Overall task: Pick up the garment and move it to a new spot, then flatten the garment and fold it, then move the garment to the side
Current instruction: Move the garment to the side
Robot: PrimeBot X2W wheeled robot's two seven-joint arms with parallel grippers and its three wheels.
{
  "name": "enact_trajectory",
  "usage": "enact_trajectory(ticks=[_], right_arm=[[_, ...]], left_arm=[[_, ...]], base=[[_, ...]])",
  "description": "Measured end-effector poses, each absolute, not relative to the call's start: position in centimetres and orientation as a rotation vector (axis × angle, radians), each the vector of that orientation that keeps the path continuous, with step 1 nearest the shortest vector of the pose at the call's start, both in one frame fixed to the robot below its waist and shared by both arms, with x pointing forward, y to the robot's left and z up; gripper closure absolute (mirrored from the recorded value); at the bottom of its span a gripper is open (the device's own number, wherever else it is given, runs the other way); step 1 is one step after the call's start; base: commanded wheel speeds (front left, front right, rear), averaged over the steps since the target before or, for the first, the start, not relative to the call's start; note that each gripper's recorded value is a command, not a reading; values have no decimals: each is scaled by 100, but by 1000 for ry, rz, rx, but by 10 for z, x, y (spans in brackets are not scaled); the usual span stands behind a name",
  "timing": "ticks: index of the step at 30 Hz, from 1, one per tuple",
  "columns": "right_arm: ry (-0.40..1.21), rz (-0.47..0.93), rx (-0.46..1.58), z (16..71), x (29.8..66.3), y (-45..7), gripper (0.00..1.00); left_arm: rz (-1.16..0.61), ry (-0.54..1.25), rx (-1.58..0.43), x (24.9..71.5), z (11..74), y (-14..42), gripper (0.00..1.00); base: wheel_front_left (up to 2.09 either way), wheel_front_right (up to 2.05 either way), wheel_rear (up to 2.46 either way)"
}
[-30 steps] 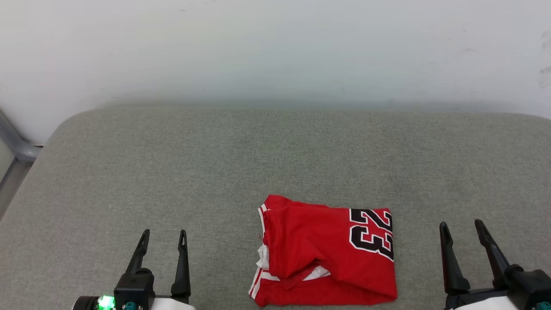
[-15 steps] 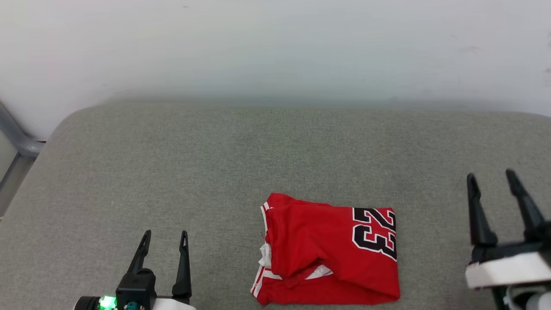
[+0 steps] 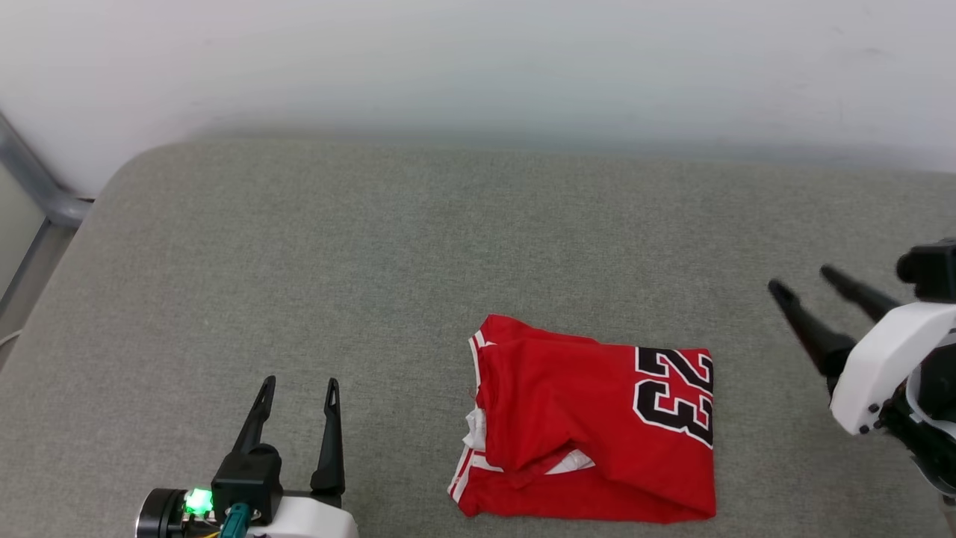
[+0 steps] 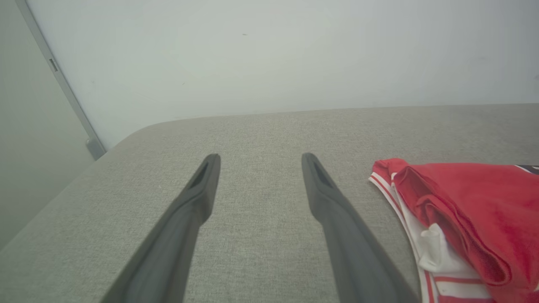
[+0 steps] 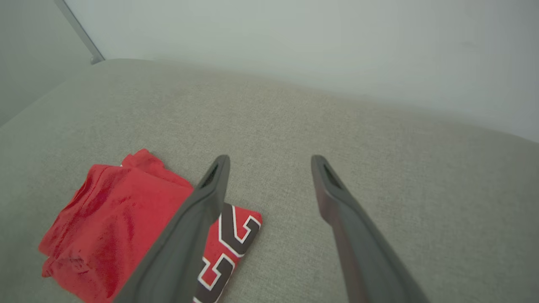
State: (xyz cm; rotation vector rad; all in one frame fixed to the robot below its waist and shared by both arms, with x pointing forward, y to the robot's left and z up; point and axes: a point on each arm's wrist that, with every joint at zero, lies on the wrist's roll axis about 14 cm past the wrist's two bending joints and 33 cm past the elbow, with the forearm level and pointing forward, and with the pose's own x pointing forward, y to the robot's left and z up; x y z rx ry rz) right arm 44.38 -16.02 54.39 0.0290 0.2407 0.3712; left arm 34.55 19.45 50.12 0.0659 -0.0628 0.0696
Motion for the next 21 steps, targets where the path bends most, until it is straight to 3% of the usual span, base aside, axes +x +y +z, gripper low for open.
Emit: enact_trajectory(ticks=[9,21], right_arm=[[746,515,107,461,412,-135,0],[1026,565,181,382,386,-109,0]], left_arm=[[78,-49,62,353,497,196,0],[99,-12,66,364,486,203,0]], base=[[0,0,0],[0,0,0]])
